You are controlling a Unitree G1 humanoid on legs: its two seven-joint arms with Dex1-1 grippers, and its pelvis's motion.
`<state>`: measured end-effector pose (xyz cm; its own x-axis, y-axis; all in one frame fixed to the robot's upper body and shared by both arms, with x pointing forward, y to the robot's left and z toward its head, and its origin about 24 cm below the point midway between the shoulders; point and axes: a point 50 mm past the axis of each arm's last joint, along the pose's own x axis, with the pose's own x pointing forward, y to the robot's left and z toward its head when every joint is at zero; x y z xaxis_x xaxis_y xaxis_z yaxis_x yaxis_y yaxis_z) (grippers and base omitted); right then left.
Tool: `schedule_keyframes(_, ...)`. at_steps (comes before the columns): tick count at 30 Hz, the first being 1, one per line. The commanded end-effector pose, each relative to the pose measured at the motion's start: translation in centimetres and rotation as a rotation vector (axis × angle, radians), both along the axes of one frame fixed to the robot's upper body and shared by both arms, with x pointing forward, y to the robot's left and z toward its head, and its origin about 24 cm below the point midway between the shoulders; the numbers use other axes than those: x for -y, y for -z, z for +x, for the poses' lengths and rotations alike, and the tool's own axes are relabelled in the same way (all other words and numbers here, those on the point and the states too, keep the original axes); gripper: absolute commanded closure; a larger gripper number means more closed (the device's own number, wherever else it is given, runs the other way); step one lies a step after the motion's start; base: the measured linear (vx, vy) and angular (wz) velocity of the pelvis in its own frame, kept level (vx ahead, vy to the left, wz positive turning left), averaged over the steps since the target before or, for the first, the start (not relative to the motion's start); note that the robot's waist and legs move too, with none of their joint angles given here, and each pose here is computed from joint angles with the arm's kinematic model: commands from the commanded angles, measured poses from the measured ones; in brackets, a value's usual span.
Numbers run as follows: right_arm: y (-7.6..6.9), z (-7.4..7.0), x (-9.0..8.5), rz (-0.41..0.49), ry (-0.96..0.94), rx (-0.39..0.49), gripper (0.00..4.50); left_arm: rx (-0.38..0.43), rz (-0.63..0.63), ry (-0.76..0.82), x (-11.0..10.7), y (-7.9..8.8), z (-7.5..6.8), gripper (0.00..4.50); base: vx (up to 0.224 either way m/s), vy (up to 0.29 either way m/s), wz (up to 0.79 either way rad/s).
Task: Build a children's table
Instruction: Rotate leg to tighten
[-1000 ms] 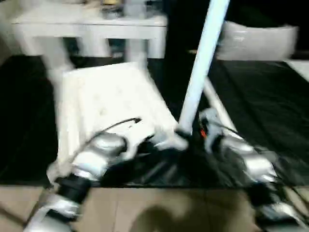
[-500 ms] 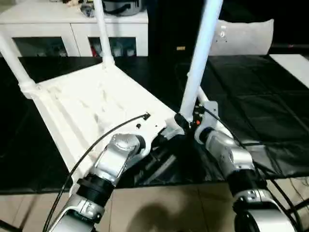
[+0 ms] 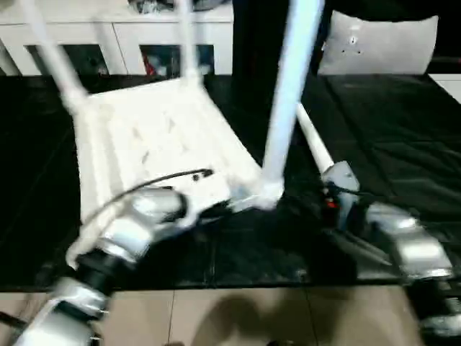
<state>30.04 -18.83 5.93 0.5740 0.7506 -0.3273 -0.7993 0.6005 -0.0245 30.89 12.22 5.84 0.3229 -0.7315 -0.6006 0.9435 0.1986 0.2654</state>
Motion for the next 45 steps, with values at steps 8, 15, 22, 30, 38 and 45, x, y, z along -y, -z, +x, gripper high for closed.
schedule_keyframes(8, -1.3, -0.7, -0.9, 0.029, -0.261, -0.029, 0.56, -0.166, 0.131, 0.318, -0.2, 1.9, -2.2, 4.50, 0.000, 0.000, 0.00)
schedule_keyframes(15, -1.0, -1.1, -1.7, 0.042, -0.351, -0.072, 1.20, -0.179, 0.139, 0.376, 0.0, 1.7, -2.4, 4.50, 0.000, 0.000, 0.00)
schedule_keyframes(22, -0.7, -1.2, -1.9, 0.065, -0.380, -0.108, 1.75, -0.182, 0.131, 0.392, 0.1, 1.7, -2.3, 4.50, 0.000, 0.000, 0.00)
schedule_keyframes(30, -0.2, -1.7, -2.0, 0.081, -0.397, -0.150, 2.29, -0.197, 0.115, 0.359, 0.0, 1.9, -2.2, 4.50, 0.000, 0.000, 0.00)
schedule_keyframes(38, 1.6, -2.0, -2.9, 0.085, -0.194, -0.213, 2.40, -0.246, -0.039, 0.138, 0.7, 1.9, -1.9, 4.50, 0.000, 0.000, 0.00)
schedule_keyframes(45, 2.5, 0.1, -5.4, 0.135, 0.158, -0.222, 2.40, -0.212, -0.179, -0.110, 2.8, 0.7, -0.7, 4.50, -0.022, -0.001, -0.02)
